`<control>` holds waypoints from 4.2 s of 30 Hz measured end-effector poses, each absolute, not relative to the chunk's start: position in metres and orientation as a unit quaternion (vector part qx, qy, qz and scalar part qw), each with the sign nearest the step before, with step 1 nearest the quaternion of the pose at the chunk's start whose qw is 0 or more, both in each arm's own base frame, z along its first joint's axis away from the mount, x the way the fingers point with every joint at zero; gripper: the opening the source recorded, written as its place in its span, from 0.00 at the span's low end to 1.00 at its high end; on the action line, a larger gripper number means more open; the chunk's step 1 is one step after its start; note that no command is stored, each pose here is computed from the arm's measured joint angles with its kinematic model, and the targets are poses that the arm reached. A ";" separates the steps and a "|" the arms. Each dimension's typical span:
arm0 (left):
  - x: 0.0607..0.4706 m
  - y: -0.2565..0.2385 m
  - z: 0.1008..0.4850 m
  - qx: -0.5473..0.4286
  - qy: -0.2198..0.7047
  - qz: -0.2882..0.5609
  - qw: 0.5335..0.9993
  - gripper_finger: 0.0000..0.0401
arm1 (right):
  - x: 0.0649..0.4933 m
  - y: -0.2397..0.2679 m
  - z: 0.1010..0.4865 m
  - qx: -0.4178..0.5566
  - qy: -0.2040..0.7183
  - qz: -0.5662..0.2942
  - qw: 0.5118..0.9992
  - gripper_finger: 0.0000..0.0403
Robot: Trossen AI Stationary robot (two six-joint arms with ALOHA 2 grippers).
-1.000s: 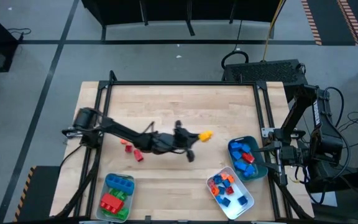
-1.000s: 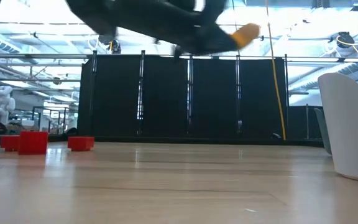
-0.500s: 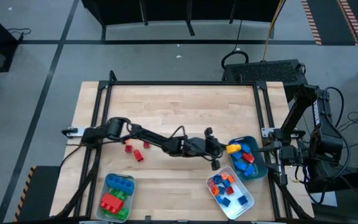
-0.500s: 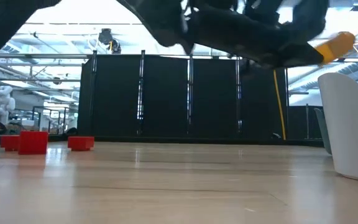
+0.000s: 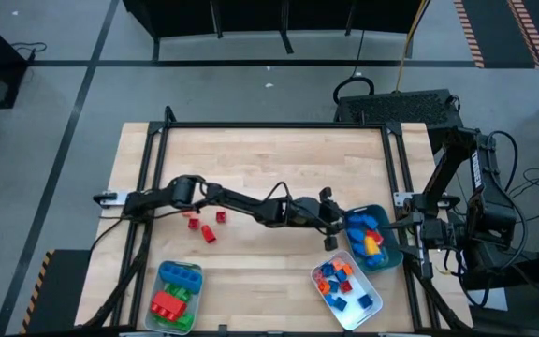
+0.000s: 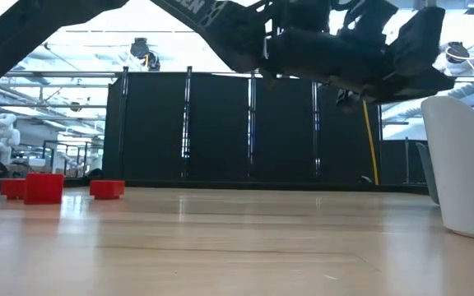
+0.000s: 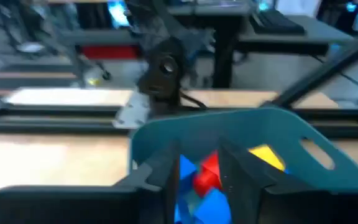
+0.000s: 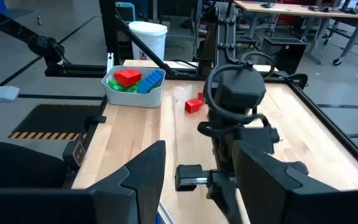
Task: Sort blocks by size
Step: Put the big square yellow game piece into the blue bin, then put the small square red game piece into the white bin
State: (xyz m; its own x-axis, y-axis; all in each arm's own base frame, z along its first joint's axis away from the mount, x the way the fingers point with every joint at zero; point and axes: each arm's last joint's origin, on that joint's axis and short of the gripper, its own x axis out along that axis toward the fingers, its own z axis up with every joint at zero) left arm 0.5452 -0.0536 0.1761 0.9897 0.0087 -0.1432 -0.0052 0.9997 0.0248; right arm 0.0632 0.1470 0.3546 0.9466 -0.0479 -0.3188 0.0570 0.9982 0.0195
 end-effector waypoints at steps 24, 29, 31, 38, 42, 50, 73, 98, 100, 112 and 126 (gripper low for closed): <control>0.305 -0.044 0.219 0.102 0.514 0.019 0.851 0.36 | 0.063 0.147 0.354 -0.017 0.172 -0.015 0.985 0.42; 0.248 -0.040 0.205 0.054 0.522 0.058 0.849 0.36 | 0.063 0.147 0.354 -0.023 0.171 -0.015 0.985 0.42; 0.234 -0.040 0.200 0.049 0.519 0.058 0.851 0.36 | 0.063 0.147 0.354 -0.024 0.171 -0.015 0.985 0.42; 0.227 -0.042 0.193 0.055 0.497 -0.002 0.866 0.36 | 0.063 0.147 0.355 -0.025 0.160 -0.022 0.987 0.42; 0.227 -0.044 0.188 0.049 0.513 -0.050 0.856 0.36 | 0.063 0.147 0.355 -0.023 0.159 -0.023 0.987 0.42; 0.230 -0.038 0.183 0.076 0.522 -0.017 0.849 0.36 | 0.063 0.147 0.355 -0.013 0.161 -0.023 0.987 0.42; 0.234 -0.024 0.184 0.013 0.514 0.027 0.857 0.39 | 0.063 0.147 0.355 -0.014 0.161 -0.022 0.987 0.42; 0.215 -0.017 0.149 0.002 0.537 0.038 0.843 0.66 | 0.063 0.147 0.355 -0.024 0.161 -0.021 0.986 0.42; 0.216 -0.017 0.148 0.004 0.528 0.036 0.848 0.66 | 0.063 0.147 0.355 -0.024 0.161 -0.021 0.986 0.42; 0.222 -0.014 0.144 0.016 0.516 0.028 0.856 0.66 | 0.063 0.147 0.355 -0.023 0.161 -0.021 0.986 0.42; 0.228 -0.016 0.122 0.007 0.556 0.013 0.831 0.46 | 0.063 0.147 0.355 -0.021 0.161 -0.022 0.987 0.42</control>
State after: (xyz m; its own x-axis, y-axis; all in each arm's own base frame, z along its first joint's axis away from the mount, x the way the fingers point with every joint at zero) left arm 0.2278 -0.0157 0.1221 0.3813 0.0290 -0.9240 -0.0130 0.9996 0.0260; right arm 0.0632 0.1469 0.3548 0.9475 -0.0492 -0.3161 0.0358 0.9982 -0.0479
